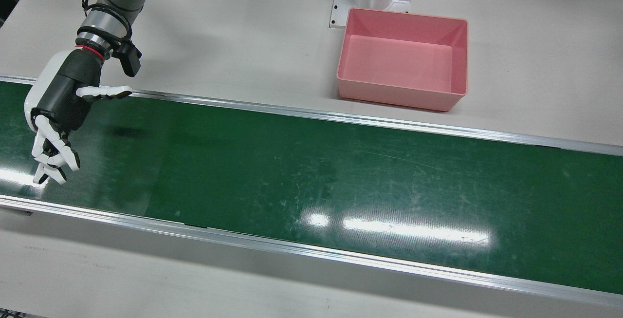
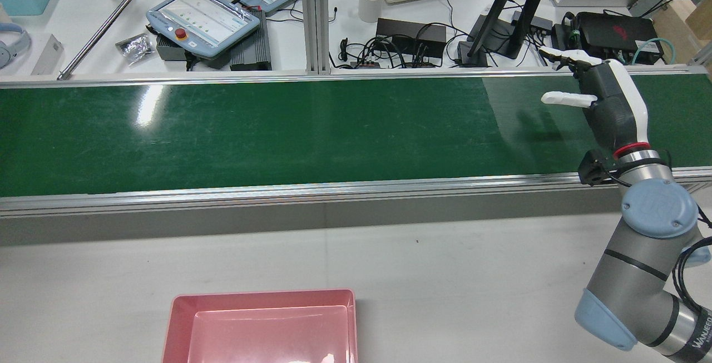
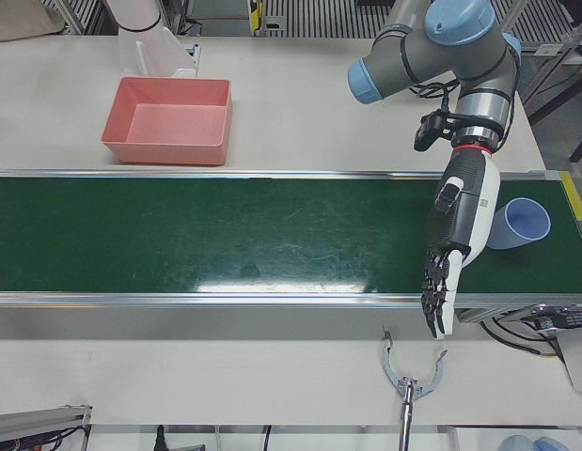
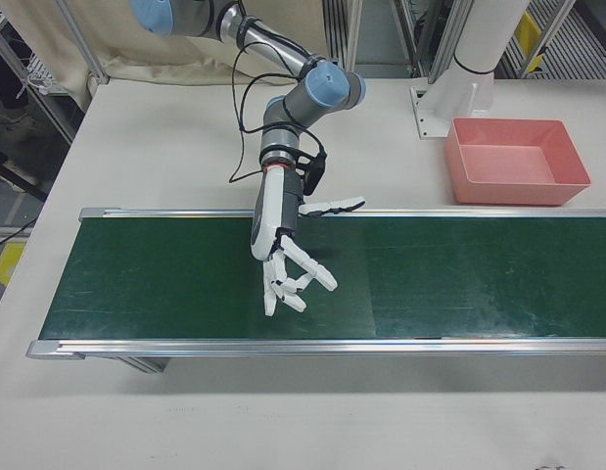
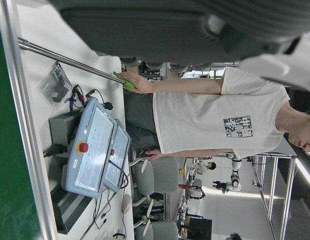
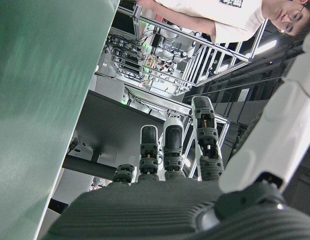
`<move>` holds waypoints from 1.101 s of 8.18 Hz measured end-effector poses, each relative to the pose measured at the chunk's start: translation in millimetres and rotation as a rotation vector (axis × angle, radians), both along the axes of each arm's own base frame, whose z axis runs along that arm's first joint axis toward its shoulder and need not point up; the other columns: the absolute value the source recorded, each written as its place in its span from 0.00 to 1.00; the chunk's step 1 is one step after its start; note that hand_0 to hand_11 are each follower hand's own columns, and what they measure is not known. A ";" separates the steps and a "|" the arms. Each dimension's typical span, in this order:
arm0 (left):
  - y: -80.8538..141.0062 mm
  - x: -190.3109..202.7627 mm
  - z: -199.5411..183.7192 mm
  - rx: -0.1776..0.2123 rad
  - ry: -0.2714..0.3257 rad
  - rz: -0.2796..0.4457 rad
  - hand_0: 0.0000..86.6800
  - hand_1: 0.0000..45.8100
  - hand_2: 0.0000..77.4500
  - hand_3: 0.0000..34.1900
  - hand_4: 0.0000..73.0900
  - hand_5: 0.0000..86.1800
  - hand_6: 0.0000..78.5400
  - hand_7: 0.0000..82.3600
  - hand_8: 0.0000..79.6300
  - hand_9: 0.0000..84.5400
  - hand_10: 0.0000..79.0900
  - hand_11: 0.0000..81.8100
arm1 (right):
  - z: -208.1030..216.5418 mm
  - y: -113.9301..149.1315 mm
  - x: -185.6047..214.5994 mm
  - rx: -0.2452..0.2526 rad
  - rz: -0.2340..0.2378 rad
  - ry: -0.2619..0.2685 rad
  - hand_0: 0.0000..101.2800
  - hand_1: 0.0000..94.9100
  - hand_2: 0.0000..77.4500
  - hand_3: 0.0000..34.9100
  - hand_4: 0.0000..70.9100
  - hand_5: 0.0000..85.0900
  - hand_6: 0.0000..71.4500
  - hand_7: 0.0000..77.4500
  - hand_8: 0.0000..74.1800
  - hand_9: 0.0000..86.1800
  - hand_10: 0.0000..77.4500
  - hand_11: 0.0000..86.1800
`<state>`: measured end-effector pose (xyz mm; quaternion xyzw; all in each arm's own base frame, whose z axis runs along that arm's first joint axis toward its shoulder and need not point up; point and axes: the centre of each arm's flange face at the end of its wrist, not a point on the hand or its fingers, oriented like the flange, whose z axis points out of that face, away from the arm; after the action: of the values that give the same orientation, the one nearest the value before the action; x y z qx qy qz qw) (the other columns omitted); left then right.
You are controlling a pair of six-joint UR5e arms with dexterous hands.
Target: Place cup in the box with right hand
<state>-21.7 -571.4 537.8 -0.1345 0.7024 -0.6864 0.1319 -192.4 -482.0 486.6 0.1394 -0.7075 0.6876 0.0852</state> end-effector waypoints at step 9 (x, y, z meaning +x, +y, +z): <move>0.0 -0.1 0.0 0.000 0.000 0.000 0.00 0.01 0.01 0.00 0.00 0.00 0.00 0.00 0.00 0.01 0.00 0.00 | 18.1 2.4 -8.5 -0.021 0.000 0.024 0.44 0.01 0.01 0.00 0.22 0.04 0.19 0.81 0.21 0.36 0.13 0.17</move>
<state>-21.9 -571.4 537.8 -0.1344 0.7025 -0.6864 0.1318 -201.0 -479.6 504.7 0.1468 -0.6992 0.6932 0.0951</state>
